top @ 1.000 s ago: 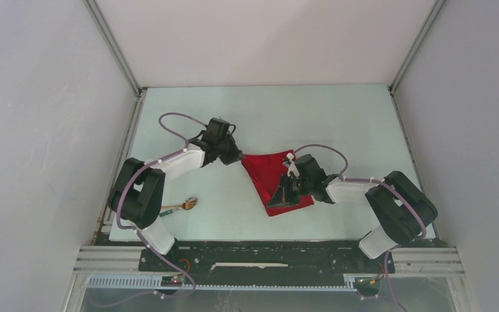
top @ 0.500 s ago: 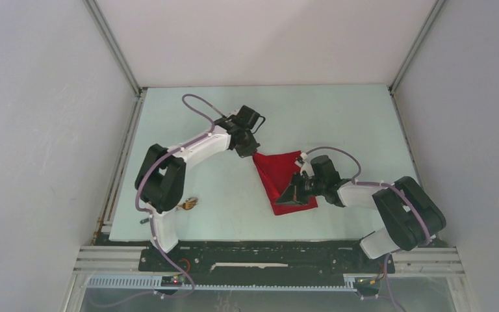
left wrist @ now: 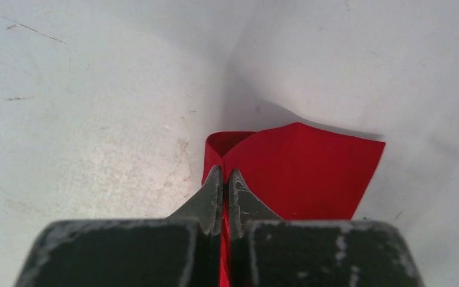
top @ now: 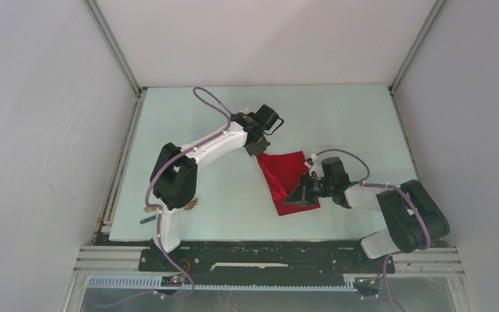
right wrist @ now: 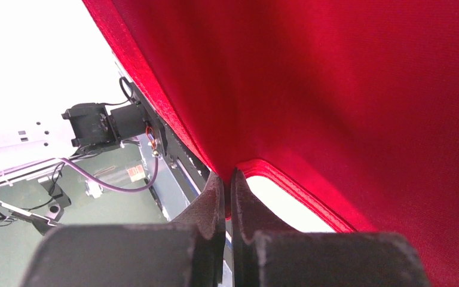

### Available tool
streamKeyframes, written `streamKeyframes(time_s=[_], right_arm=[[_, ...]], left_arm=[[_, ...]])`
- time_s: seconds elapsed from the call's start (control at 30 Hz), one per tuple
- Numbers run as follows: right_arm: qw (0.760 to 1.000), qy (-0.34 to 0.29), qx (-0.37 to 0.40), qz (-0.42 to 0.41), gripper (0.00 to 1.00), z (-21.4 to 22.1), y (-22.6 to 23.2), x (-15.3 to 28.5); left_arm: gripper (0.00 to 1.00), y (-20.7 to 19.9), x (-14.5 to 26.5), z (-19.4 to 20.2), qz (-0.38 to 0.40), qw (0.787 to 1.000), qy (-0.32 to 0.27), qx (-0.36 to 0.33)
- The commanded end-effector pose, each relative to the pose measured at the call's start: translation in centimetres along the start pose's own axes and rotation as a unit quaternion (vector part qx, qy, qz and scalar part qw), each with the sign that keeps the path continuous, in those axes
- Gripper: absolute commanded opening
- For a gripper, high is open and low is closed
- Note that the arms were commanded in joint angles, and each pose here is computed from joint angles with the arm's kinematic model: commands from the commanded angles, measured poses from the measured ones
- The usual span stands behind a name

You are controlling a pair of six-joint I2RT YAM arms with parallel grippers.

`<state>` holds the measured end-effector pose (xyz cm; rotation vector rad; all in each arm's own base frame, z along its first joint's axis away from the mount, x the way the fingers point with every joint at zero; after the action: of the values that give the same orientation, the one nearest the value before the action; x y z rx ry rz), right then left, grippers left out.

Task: Fold the napkin into a case and place the utensils inside
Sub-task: Fold the lower triangle-folded napkin at the center of the board.

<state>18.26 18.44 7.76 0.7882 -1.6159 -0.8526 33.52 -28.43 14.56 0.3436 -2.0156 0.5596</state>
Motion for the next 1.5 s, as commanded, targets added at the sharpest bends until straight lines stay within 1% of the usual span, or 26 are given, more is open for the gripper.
streamKeyframes(time_s=[0.0,0.23,0.43,0.57,0.77,0.97,1.2,1.47], right_arm=[[1.0,0.03,-0.008,-0.002,0.0,1.7,-0.7,0.7],[0.999,0.032,-0.01,0.019,0.0,2.7,-1.6,1.2],[0.999,0.031,-0.01,0.042,0.0,3.0,-2.4,1.5],[0.997,0.029,-0.007,0.069,0.0,3.3,-2.9,1.9],[0.995,0.031,-0.013,0.091,0.0,3.6,-3.4,2.1],[0.994,0.025,-0.011,0.104,0.0,3.5,-3.6,2.2],[0.992,0.009,0.0,0.127,0.0,2.7,-3.4,2.6],[0.99,0.019,0.0,0.139,0.0,2.3,-3.7,2.4]], left_arm=[[0.0,-2.4,1.0,-2.3,0.002,0.995,-0.09,0.041],[0.0,-5.0,-0.5,-0.7,0.008,0.997,-0.075,-0.004],[0.0,-7.5,-1.2,0.6,0.065,0.995,-0.056,-0.045],[0.0,-8.8,-0.8,1.1,0.098,0.99,-0.07,-0.077],[0.0,-10.1,-1.5,2.3,0.135,0.986,-0.047,-0.086],[0.0,-10.0,-2.5,2.7,0.132,0.986,-0.039,-0.09],[0.0,-9.0,-3.6,2.0,0.119,0.989,-0.037,-0.082],[0.0,-8.0,-4.0,1.6,0.107,0.991,-0.038,-0.066]])
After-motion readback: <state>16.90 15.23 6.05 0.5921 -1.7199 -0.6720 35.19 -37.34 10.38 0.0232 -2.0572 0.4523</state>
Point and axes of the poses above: each gripper's point midway between its finger pads, its own x axis back along the fingers, its own y axis along the line the jaws close on, z = x × y, the point moved 6 cm from there along x, back along the fingers, and after that the axes turned 2 degrees about x, right-handed, at the moved point
